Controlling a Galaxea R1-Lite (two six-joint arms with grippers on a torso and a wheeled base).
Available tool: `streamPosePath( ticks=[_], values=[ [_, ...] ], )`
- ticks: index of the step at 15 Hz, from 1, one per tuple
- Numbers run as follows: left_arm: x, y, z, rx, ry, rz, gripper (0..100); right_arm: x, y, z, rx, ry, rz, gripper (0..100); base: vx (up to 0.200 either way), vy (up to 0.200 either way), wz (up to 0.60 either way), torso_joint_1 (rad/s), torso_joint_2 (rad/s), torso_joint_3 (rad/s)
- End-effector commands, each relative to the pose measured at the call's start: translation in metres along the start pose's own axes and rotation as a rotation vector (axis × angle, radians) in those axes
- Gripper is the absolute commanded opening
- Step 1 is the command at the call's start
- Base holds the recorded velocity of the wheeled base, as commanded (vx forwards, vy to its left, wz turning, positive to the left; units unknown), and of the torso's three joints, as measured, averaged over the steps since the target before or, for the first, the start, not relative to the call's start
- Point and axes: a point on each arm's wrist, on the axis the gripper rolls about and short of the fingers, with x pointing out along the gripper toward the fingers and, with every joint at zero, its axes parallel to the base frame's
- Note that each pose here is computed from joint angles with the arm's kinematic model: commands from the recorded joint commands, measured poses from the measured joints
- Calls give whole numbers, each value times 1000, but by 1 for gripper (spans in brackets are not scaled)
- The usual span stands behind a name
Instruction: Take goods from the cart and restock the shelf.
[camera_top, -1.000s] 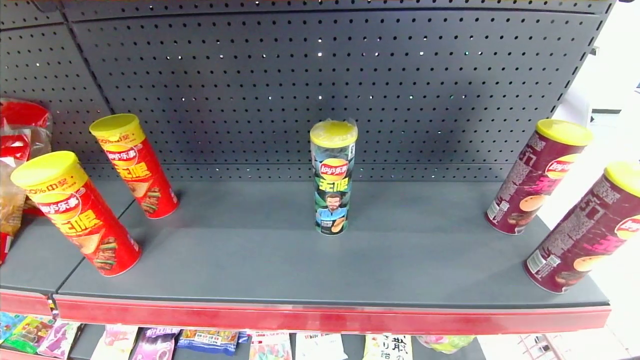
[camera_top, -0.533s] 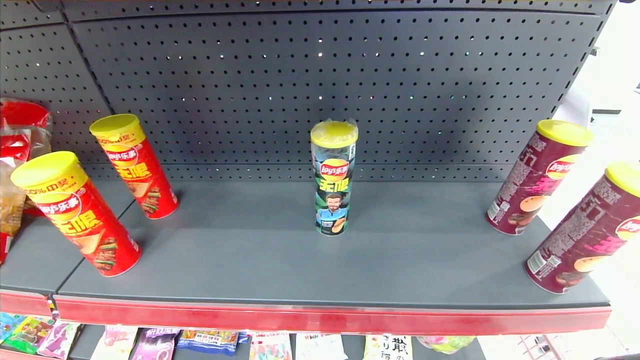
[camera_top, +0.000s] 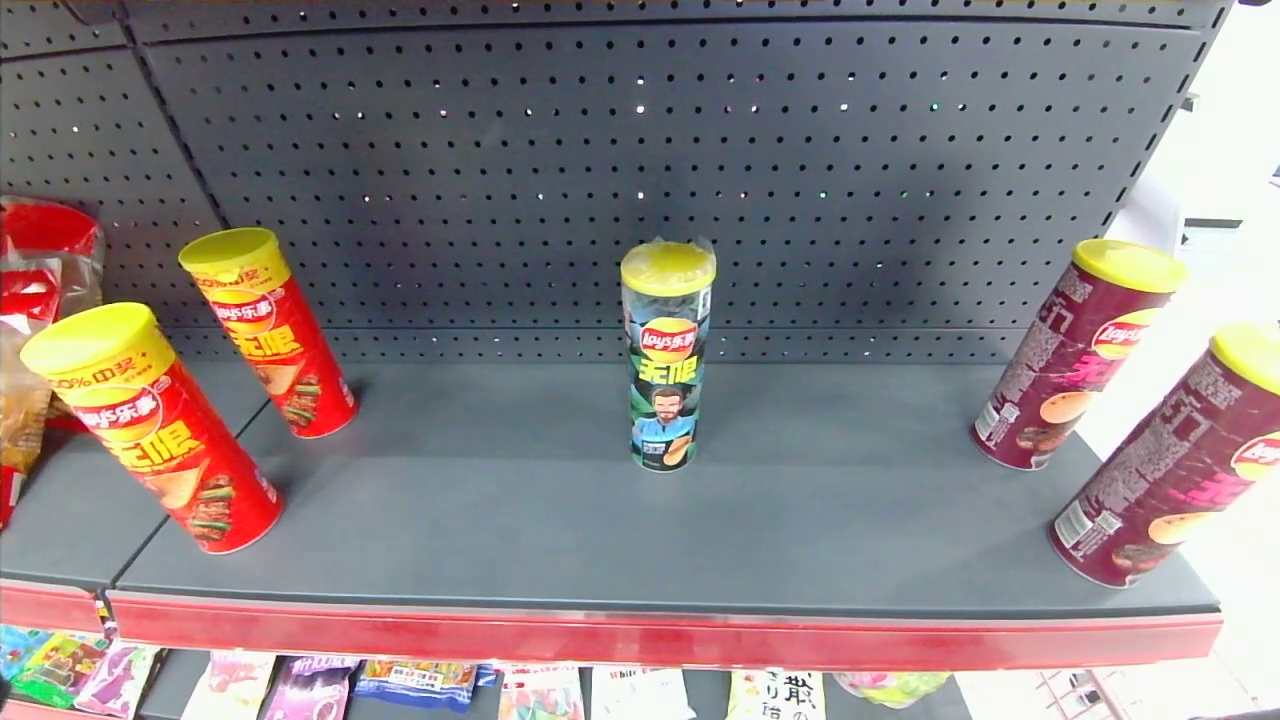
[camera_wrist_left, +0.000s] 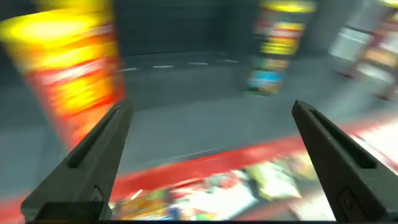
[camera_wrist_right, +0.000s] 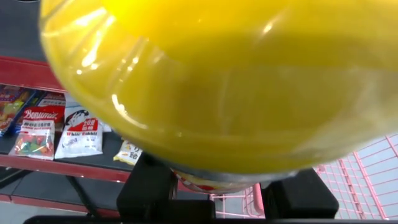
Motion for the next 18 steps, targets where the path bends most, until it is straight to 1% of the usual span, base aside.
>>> streamPosePath(
  ticks=[1,2,3,4,5,6,7,8,9,10,11,12,13,14,16,17,18],
  values=[
    [63,7,14,-14,150,-229,100,1,0,-1,0,6,2,0,0,0,0,0,0,0],
    [70,8,14,-13,160,-248,100,1,0,-1,0,6,2,0,0,0,0,0,0,0],
    [103,12,14,1,196,-322,100,1,0,-1,-2,12,9,0,0,0,0,0,0,0],
    [124,16,13,18,211,-353,100,2,0,0,-2,14,27,0,0,0,0,0,0,0],
    [147,20,15,36,216,-374,100,2,1,2,-2,17,44,0,0,0,0,0,0,0],
    [162,22,13,43,228,-378,100,3,1,3,-2,24,51,0,0,0,0,0,0,0],
    [192,28,11,64,232,-398,100,4,1,5,-2,31,56,0,0,0,0,0,0,0],
    [212,31,11,69,224,-440,100,5,0,6,-2,34,57,0,0,0,0,0,0,0],
    [229,33,8,76,231,-465,100,5,0,7,0,35,57,0,0,0,0,0,0,0],
    [243,34,3,100,241,-488,100,5,0,8,0,34,57,0,0,0,0,0,0,0],
    [243,34,3,100,241,-488,100,5,0,8,0,34,57,0,0,0,0,0,0,0],
    [267,33,-3,128,243,-568,100,5,0,8,0,31,55,0,0,0,0,0,0,0],
    [278,26,-6,128,244,-618,100,5,0,8,1,34,55,0,0,0,0,0,0,0],
    [290,22,-8,127,244,-644,100,5,0,7,1,34,54,0,0,0,0,0,0,0],
    [304,19,-11,127,247,-662,100,5,0,7,1,36,54,0,0,0,0,0,0,0],
    [314,19,-12,129,245,-664,100,5,0,7,1,36,54,0,0,0,0,0,0,0],
    [327,17,-14,134,231,-674,100,5,0,7,1,35,51,0,0,0,0,0,0,0]
  ],
)
